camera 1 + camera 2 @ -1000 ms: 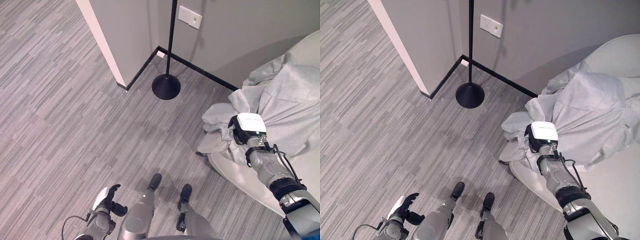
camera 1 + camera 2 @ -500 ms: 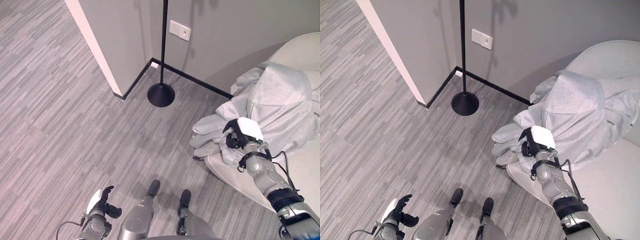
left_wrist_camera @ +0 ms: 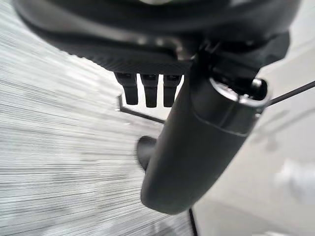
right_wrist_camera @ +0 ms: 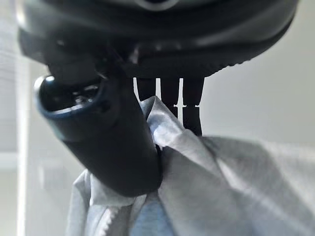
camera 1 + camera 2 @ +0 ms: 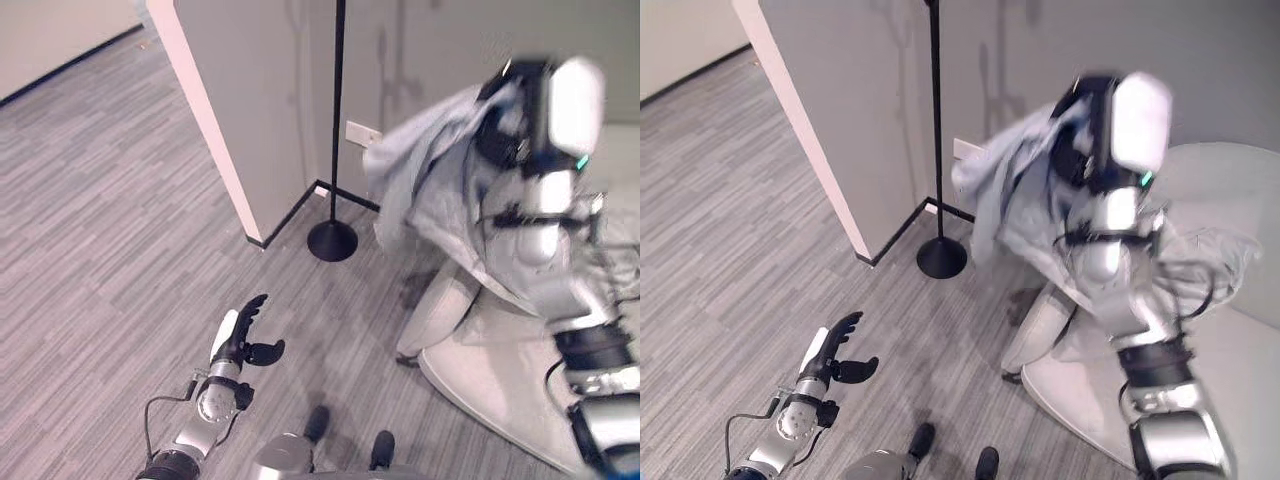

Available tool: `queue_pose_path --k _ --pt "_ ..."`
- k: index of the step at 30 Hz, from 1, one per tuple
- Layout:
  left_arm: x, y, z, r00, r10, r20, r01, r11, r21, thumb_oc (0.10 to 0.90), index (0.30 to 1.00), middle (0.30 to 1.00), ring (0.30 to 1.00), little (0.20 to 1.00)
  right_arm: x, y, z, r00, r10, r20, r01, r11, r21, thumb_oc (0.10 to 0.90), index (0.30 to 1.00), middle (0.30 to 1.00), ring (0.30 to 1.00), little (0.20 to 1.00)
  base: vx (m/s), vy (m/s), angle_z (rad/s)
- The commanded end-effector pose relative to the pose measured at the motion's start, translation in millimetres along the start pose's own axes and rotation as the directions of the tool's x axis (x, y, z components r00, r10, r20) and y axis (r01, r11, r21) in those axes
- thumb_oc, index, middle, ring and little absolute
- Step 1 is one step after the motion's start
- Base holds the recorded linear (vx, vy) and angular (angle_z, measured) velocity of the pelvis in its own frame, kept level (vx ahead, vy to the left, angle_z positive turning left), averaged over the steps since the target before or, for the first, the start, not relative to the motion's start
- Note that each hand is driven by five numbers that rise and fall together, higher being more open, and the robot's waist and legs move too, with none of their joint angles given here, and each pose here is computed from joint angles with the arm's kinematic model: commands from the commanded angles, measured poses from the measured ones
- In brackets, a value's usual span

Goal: Hang the clothes on the sofa on the clothes rack.

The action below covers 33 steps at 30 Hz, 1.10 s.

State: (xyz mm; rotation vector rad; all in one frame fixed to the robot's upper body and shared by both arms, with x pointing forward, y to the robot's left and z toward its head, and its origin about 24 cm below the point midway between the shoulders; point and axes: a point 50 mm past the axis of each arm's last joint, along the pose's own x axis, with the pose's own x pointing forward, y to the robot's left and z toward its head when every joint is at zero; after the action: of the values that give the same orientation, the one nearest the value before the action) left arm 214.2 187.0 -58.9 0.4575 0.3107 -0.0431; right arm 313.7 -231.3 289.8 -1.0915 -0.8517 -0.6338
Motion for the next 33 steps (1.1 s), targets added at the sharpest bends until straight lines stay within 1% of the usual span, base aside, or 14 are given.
queue_pose_path --k 1,7,13,15,17,18,19,22,23,24,25,29,31,33 --pt "-8.2 6.9 -9.2 0.998 -0.065 -0.012 0.065 0.998 0.005 0.8 0.9 0.9 0.9 0.9 60.8 -63.2 16.8 0.944 -0.307 0.123 0.317 0.946 -0.069 0.4 0.3 0.3 0.3 0.3 -0.02 0.0 0.1" --pt "-8.3 15.3 -4.4 0.997 -0.078 0.013 0.078 0.997 0.019 0.8 0.9 0.9 0.9 0.9 105.5 -97.5 39.8 0.897 -0.403 0.182 0.423 0.902 -0.09 0.4 0.3 0.3 0.3 0.3 -0.02 -0.009 0.1" --pt "9.9 36.1 39.0 0.98 0.035 0.196 -0.04 0.999 0.025 0.8 0.9 0.9 0.9 0.9 126.0 -103.9 75.7 0.873 -0.415 0.256 0.439 0.897 -0.042 0.4 0.3 0.3 0.3 0.3 -0.01 -0.007 0.02" --pt "17.4 50.3 73.8 0.931 0.13 0.34 -0.137 0.991 -0.002 0.8 0.9 0.9 0.9 0.9 133.5 -103.6 96.8 0.857 -0.434 0.279 0.446 0.895 0.023 0.4 0.3 0.3 0.3 0.3 0.0 0.0 0.0" --pt "22.0 61.5 95.9 0.881 0.217 0.421 -0.224 0.974 -0.035 0.8 0.9 0.9 0.9 0.9 136.2 -99.8 111.8 0.85 -0.444 0.283 0.434 0.895 0.1 0.4 0.3 0.3 0.3 0.3 0.0 0.0 0.0" --pt "22.3 62.0 96.4 0.878 0.224 0.422 -0.23 0.972 -0.037 0.8 0.9 0.9 0.9 0.9 137.1 -100.3 113.4 0.848 -0.446 0.285 0.435 0.894 0.104 0.4 0.3 0.3 0.3 0.3 0.0 0.0 0.0" --pt "27.7 70.8 113.5 0.832 0.283 0.478 -0.305 0.952 -0.032 0.8 0.9 0.9 0.9 0.9 135.8 -94.8 125.2 0.848 -0.45 0.281 0.408 0.891 0.197 0.4 0.3 0.3 0.3 0.3 0.0 0.0 0.0" --pt "29.6 81.3 136.2 0.764 0.339 0.549 -0.381 0.924 -0.04 0.8 0.9 0.9 0.9 0.9 126.2 -83.8 139.9 0.849 -0.448 0.282 0.348 0.873 0.341 0.4 0.3 0.3 0.3 0.3 0.0 0.0 0.0" --pt "28.6 86.7 148.3 0.721 0.358 0.593 -0.422 0.906 -0.034 0.8 0.9 0.9 0.9 0.9 117.1 -74.3 148.2 0.853 -0.432 0.294 0.294 0.862 0.413 0.4 0.3 0.3 0.3 0.3 0.0 0.0 0.0" --pt "28.3 86.9 147.9 0.721 0.359 0.593 -0.425 0.905 -0.032 0.8 0.9 0.9 0.9 0.9 116.5 -74.2 147.8 0.853 -0.432 0.293 0.294 0.861 0.414 0.4 0.3 0.3 0.3 0.3 0.0 0.0 0.0" --pt "26.4 90.8 156.2 0.687 0.371 0.625 -0.454 0.89 -0.03 0.8 0.9 0.9 0.9 0.9 108.9 -68.2 153.4 0.854 -0.417 0.31 0.252 0.855 0.454 0.4 0.3 0.3 0.3 0.3 0.0 0.0 0.0" --pt "21.9 93.6 163.7 0.649 0.389 0.655 -0.479 0.876 -0.045 0.8 0.9 0.9 0.9 0.9 97.5 -61.5 157.2 0.86 -0.403 0.314 0.204 0.834 0.512 0.4 0.3 0.3 0.3 0.3 0.0 0.0 0.0" --pt "18.9 92.4 173.9 0.611 0.403 0.681 -0.485 0.871 -0.081 0.8 0.9 0.9 0.9 0.9 83.8 -54.2 164.2 0.862 -0.392 0.321 0.141 0.794 0.591 0.4 0.3 0.3 0.3 0.3 0.0 -0.015 0.0" --pt "16.7 84.7 182.4 0.601 0.403 0.69 -0.434 0.89 -0.142 0.8 0.9 0.9 0.9 0.9 75.0 -46.8 168.7 0.874 -0.373 0.312 0.09 0.754 0.65 0.4 0.3 0.3 0.3 0.3 0.0 -0.016 0.0"
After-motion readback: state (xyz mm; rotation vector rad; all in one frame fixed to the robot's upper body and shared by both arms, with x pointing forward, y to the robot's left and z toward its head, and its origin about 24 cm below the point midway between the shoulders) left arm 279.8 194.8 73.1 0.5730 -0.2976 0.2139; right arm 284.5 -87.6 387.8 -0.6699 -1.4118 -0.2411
